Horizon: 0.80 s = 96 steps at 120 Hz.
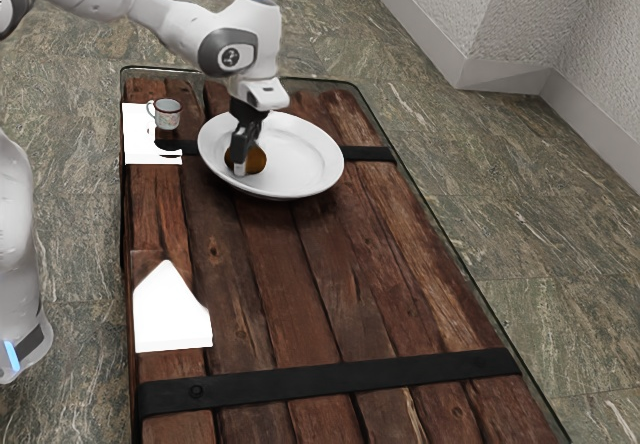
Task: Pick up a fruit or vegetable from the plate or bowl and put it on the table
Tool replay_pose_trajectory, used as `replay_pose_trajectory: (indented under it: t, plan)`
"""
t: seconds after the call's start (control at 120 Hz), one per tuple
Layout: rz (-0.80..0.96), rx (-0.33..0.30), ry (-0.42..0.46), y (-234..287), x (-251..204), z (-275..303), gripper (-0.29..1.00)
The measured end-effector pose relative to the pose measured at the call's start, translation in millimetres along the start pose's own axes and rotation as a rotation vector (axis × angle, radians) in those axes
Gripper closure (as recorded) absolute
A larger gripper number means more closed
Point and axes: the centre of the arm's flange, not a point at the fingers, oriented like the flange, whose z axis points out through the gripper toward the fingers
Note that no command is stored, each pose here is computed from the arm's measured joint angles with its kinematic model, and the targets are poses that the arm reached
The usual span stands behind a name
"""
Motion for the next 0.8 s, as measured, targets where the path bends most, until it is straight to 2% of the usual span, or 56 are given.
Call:
replay_pose_trajectory:
  t: [0.033, 0.133, 0.2, 0.267, 0.292, 0.333, 0.392, 0.45, 0.517, 0.633, 0.725, 0.8]
  plan:
    - [-0.009, -0.012, 0.002, -2, -6, 5, 0.05]
    - [-0.023, -0.024, 0.03, -7, -13, 7, 0.24]
    - [-0.014, -0.013, 0.053, -8, -11, 2, 0.36]
    - [0.002, 0.006, 0.075, -7, -7, -5, 0.4]
    - [0.037, 0.031, 0.102, 0, 6, -20, 0.41]
    - [0.125, 0.078, 0.152, 20, 42, -51, 0.41]
    - [0.287, 0.148, 0.234, 73, 106, -102, 0.4]
    - [0.422, 0.175, 0.28, 135, 153, -126, 0.38]
    - [0.501, 0.14, 0.283, 184, 187, -114, 0.39]
    - [0.527, 0.083, 0.274, 219, 215, -90, 0.42]
    - [0.509, 0.04, 0.305, 232, 221, -90, 0.23]
    - [0.487, 0.014, 0.349, 236, 224, -103, 0.13]
